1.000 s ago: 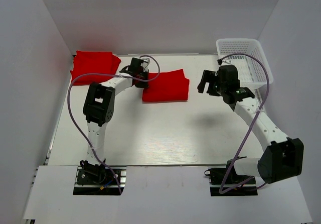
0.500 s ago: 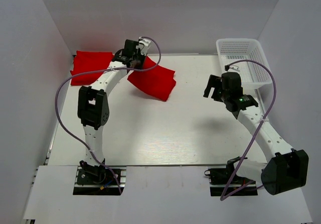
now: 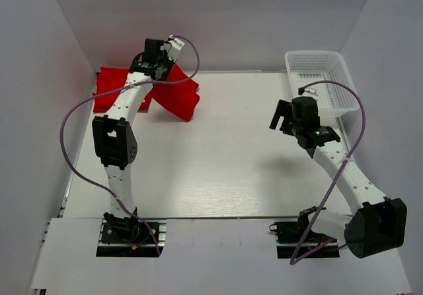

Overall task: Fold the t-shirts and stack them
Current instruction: Put the neatly folded tshirt into the corner of the board with the left arm

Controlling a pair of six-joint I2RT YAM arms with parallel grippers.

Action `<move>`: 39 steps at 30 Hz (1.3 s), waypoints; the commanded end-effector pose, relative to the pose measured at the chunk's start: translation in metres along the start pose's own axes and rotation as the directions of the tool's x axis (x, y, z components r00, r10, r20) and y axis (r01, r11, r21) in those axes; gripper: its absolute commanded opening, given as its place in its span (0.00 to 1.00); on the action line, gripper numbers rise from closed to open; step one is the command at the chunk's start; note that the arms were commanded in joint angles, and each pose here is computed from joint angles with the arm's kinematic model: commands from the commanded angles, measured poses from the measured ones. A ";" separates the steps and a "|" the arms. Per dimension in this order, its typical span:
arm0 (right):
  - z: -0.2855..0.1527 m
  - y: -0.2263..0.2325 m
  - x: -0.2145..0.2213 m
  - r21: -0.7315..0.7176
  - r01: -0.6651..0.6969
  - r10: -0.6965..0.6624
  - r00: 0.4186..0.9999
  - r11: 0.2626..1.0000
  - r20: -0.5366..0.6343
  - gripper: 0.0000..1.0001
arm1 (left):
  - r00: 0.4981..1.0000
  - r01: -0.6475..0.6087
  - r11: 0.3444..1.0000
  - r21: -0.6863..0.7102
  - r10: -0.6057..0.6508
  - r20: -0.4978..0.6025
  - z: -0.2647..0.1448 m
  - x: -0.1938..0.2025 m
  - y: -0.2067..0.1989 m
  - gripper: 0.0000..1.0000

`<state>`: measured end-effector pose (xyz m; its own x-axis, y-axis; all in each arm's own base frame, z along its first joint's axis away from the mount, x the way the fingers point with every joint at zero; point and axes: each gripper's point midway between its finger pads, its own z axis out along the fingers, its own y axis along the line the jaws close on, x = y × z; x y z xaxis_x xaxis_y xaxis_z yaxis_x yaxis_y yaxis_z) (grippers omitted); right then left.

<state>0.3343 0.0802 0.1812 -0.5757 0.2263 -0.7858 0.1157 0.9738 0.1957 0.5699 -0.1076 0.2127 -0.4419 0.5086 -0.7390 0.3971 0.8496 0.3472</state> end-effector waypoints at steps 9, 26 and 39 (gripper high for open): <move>0.005 0.009 -0.008 -0.026 0.004 -0.004 1.000 1.000 0.000 0.90 | 0.977 -0.049 0.982 -0.181 0.084 0.196 -0.065 -0.057 0.088 0.00; 0.001 0.012 -0.017 -0.033 0.005 -0.005 1.000 0.999 0.009 0.90 | 0.961 0.038 0.959 -0.280 0.042 0.274 -0.093 -0.072 0.148 0.00; 0.010 0.020 -0.026 -0.035 0.020 -0.021 1.000 0.999 -0.013 0.90 | 0.970 0.122 0.940 -0.319 -0.045 0.237 -0.071 -0.026 0.198 0.00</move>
<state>0.3482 0.0909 0.1795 -0.6162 0.2121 -0.7585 0.0942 0.9760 0.1964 0.6024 0.0453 0.2928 -0.3604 0.4400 -0.8225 0.1281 0.8968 0.4236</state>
